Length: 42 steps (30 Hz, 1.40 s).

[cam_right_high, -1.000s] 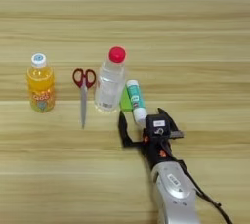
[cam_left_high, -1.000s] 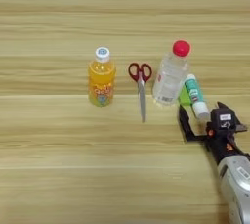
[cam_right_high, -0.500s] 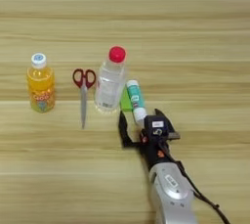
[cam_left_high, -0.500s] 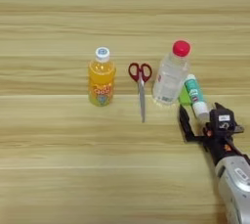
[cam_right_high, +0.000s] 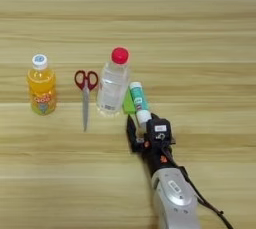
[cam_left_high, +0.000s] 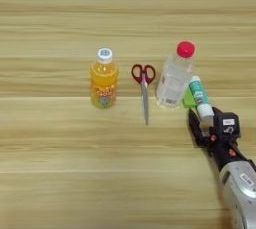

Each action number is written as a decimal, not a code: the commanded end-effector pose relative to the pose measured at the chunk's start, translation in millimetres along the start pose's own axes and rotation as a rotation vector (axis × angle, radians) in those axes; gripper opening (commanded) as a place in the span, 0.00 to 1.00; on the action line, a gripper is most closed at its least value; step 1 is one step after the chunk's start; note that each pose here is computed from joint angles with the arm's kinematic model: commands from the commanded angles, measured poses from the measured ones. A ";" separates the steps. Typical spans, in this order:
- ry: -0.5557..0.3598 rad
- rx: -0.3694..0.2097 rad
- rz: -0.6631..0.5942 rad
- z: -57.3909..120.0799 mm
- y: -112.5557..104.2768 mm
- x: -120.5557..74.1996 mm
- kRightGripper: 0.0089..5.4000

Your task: Move the objects on the table

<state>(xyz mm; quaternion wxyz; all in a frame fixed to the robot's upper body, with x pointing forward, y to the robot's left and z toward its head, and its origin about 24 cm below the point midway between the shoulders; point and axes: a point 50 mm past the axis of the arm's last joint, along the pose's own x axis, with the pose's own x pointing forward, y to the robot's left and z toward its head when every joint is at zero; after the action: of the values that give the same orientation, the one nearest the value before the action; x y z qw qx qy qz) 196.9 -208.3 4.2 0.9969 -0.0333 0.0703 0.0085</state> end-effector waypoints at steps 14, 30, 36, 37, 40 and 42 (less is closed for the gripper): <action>-0.084 -0.011 -0.021 20.0 -3.0 8.7 0.32; -0.131 -0.017 -0.052 28.7 -7.5 5.5 0.32; -0.138 -0.011 -0.057 30.8 -7.3 -0.1 0.32; -0.139 -0.010 -0.058 31.1 -7.2 -1.4 0.32; -0.149 -0.013 -0.058 35.0 -7.3 -6.5 0.32; -0.161 -0.020 -0.052 39.2 -6.4 -10.8 0.32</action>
<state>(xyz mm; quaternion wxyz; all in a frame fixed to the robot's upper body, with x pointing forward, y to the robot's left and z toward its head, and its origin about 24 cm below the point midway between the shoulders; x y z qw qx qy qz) 187.9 -212.0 18.5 0.9982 -0.0335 0.0472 -0.0156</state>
